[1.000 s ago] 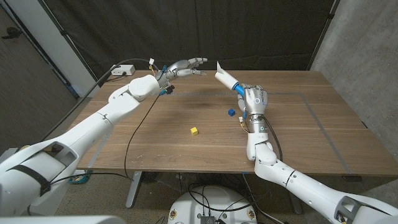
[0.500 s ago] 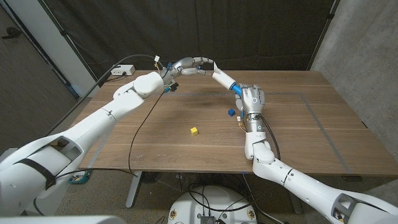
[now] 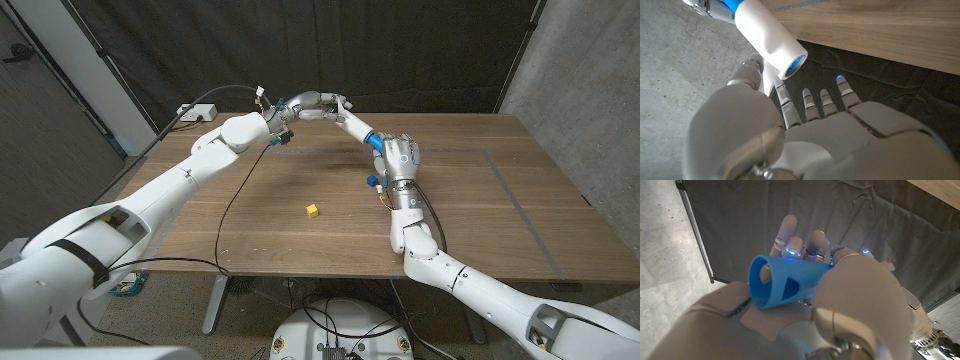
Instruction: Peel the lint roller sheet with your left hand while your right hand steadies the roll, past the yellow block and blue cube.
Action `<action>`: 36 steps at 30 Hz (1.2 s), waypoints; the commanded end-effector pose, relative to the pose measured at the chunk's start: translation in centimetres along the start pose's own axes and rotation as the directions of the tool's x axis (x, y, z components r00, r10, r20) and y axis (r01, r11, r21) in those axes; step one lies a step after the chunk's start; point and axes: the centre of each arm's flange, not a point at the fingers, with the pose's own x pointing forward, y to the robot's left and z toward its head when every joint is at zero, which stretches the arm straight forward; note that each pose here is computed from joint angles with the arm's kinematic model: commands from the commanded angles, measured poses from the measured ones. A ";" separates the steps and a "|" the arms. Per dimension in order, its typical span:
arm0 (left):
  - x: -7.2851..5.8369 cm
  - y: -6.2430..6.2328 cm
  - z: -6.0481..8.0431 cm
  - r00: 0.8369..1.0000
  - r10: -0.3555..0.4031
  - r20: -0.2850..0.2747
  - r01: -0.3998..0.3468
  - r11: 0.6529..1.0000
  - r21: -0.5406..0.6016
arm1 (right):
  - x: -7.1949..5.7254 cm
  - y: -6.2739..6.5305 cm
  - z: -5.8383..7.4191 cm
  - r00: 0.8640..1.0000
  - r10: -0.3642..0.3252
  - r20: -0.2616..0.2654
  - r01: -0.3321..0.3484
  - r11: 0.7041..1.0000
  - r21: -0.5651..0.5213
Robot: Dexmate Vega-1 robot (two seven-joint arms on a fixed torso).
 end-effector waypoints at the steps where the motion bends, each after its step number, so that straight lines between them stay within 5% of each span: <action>1: 0.7 0.1 0.0 0.998 0.028 0.050 -0.027 0.999 -0.032 | 0.6 0.5 0.0 1.000 0.008 0.006 -0.008 1.000 0.015; 15: 0.4 -0.1 0.7 0.990 0.141 0.013 -0.142 0.986 0.084 | 1.2 1.0 -0.4 1.000 0.019 -0.003 -0.019 0.999 0.032; 22: -0.3 -0.3 1.3 0.964 0.266 0.026 -0.266 0.947 0.178 | 1.3 1.2 -0.5 1.000 0.019 -0.001 -0.019 0.999 0.035; 36: -0.4 -0.7 2.2 0.957 0.287 0.046 -0.289 0.926 0.242 | 1.7 1.5 -0.4 0.999 0.047 -0.008 -0.046 0.999 0.023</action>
